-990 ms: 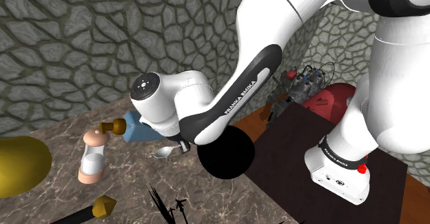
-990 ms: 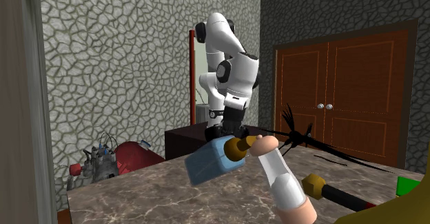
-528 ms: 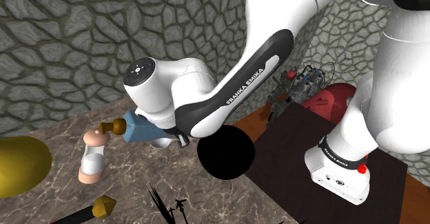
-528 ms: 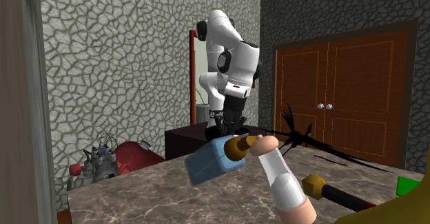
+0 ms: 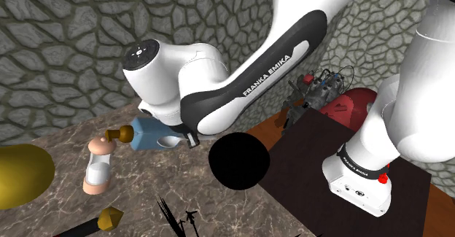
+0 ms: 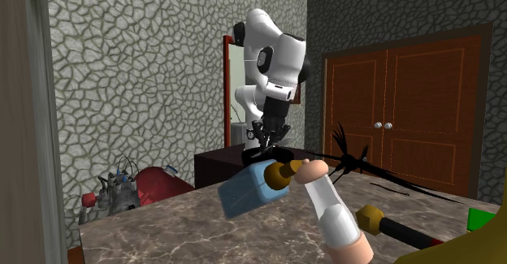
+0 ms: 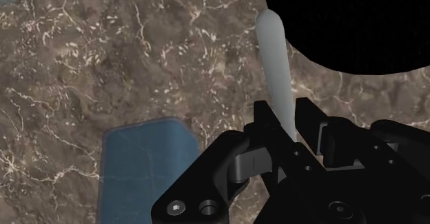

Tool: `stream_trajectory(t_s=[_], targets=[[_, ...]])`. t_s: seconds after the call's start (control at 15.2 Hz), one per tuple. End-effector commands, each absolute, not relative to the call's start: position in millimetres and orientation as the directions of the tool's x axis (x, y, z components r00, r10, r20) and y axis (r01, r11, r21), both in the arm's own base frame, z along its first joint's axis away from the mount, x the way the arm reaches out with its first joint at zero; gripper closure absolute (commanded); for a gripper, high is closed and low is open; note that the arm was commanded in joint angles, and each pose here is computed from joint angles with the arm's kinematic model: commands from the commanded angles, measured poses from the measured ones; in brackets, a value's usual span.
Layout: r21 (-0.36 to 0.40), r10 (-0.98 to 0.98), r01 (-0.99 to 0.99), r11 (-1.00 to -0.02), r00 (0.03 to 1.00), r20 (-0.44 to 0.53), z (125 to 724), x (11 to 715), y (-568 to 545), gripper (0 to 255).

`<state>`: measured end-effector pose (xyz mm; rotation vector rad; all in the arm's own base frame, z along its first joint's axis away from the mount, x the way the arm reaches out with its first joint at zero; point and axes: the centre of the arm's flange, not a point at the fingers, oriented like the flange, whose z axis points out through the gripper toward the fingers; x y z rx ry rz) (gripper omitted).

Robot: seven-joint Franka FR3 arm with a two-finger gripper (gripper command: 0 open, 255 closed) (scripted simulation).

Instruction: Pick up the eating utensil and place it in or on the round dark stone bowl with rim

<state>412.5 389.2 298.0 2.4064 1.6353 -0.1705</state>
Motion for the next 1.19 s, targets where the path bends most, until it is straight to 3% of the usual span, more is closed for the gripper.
stream_trajectory(t_s=[0.0, 0.33, 1.12], targets=[[0.121, 0.901, 0.928, -0.353, 0.372, -0.222, 309, 412, 389, 255], [0.121, 0.901, 0.928, -0.353, 0.372, -0.222, 334, 412, 389, 255], [0.121, 0.901, 0.928, -0.353, 0.372, -0.222, 346, 285, 295, 255]])
